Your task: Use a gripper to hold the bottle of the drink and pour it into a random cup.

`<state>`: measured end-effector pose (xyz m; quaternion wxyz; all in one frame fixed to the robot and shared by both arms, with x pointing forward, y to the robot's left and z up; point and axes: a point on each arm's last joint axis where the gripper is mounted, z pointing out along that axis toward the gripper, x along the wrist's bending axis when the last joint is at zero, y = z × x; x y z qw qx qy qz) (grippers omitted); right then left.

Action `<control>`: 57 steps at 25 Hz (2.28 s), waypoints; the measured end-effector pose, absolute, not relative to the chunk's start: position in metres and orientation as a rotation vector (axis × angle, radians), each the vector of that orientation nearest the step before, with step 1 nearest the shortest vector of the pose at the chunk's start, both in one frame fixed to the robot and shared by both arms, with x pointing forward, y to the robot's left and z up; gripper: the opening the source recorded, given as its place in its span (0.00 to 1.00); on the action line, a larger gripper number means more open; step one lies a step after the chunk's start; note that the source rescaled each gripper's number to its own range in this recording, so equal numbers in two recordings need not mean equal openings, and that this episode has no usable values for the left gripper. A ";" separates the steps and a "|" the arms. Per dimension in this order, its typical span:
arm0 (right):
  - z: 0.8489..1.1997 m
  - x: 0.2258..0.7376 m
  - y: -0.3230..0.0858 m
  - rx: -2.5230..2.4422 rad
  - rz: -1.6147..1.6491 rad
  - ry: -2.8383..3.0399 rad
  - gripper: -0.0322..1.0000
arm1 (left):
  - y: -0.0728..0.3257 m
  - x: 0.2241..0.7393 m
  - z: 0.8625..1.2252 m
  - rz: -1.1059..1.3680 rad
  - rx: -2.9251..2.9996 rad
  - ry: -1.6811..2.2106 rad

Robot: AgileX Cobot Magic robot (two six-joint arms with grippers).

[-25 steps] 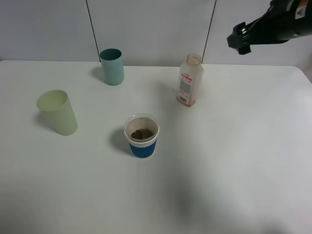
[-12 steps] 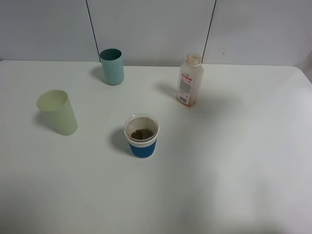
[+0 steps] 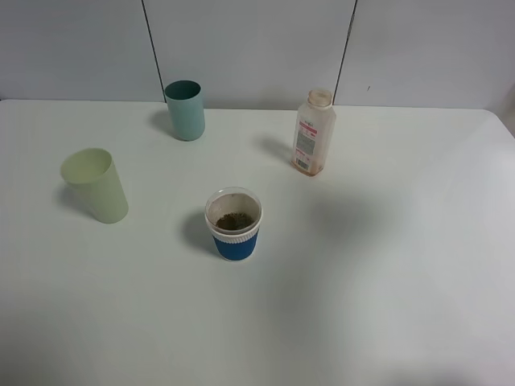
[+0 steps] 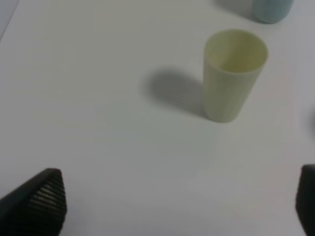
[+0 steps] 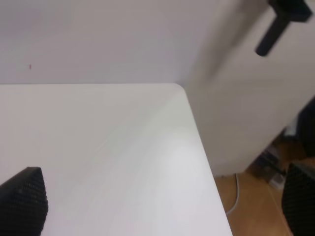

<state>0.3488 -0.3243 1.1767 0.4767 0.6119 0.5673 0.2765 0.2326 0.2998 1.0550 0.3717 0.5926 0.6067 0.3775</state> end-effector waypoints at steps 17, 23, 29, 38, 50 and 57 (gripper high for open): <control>1.169 0.219 -0.326 1.499 0.697 1.243 0.93 | 0.300 0.233 1.055 0.968 1.519 1.555; 1.142 0.210 -0.320 1.512 0.762 1.272 0.93 | 0.300 0.233 1.055 0.968 1.519 1.555; 1.099 0.226 -0.310 1.555 0.795 1.440 0.93 | 0.300 0.233 1.055 0.968 1.519 1.555; 1.057 0.245 -0.301 1.554 0.806 1.620 0.93 | 0.300 0.233 1.055 0.968 1.519 1.555; 1.052 0.247 -0.306 1.621 0.774 1.556 0.93 | 0.300 0.233 1.055 0.968 1.519 1.555; 1.052 0.247 -0.306 1.639 0.777 1.536 0.93 | 0.300 0.233 1.055 0.968 1.519 1.555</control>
